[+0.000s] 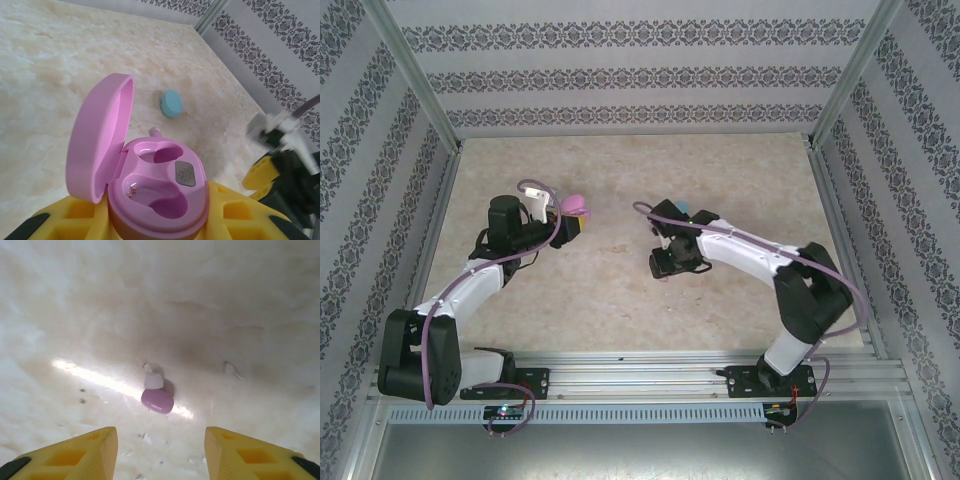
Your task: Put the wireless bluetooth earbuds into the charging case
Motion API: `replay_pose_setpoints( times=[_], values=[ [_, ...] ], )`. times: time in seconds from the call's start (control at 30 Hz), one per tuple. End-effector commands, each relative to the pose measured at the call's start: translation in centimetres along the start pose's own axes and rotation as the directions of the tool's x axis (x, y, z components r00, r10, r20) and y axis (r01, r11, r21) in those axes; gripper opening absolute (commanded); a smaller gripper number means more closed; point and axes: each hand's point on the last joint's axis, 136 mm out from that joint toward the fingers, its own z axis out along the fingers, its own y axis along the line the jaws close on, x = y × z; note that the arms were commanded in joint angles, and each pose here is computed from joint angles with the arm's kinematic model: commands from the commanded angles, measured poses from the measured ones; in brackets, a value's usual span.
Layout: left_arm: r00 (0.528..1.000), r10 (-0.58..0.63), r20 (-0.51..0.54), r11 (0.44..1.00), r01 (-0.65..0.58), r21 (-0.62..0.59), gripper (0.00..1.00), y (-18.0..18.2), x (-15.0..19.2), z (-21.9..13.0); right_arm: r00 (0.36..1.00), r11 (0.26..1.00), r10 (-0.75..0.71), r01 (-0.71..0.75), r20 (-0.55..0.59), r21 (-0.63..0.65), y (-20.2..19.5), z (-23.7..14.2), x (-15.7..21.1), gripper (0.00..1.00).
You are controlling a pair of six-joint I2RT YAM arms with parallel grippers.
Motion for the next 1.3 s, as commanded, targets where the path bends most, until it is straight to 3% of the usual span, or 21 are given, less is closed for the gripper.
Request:
replay_pose_setpoints(
  times=[0.0,0.13,0.27,0.63,1.27],
  values=[
    [0.999,0.048,0.007,0.998,-0.048,0.029,0.20,-1.0,-0.8,0.4,0.934,0.936,0.353,-0.353,0.057,-0.011,-1.0,-2.0,0.6,0.51],
    [0.999,0.052,0.007,0.997,-0.053,0.050,0.20,-1.5,-0.9,0.7,0.794,0.793,0.603,-0.584,0.081,-0.177,-0.4,-0.6,1.3,0.50],
    [0.998,0.068,-0.005,0.994,-0.068,0.081,0.20,-2.7,-0.8,1.3,0.730,0.726,0.681,-0.661,0.062,-0.192,-0.3,1.2,2.4,0.47],
    [0.996,0.089,-0.025,0.990,-0.086,0.112,0.20,-3.8,0.3,2.4,0.708,0.689,0.705,-0.698,-0.042,-0.197,2.2,5.1,2.5,0.44],
    [0.995,0.096,-0.035,0.990,-0.092,0.109,0.19,-3.7,0.7,2.4,0.744,0.739,0.669,-0.664,0.001,-0.112,0.9,5.2,0.9,0.38]
  ],
)
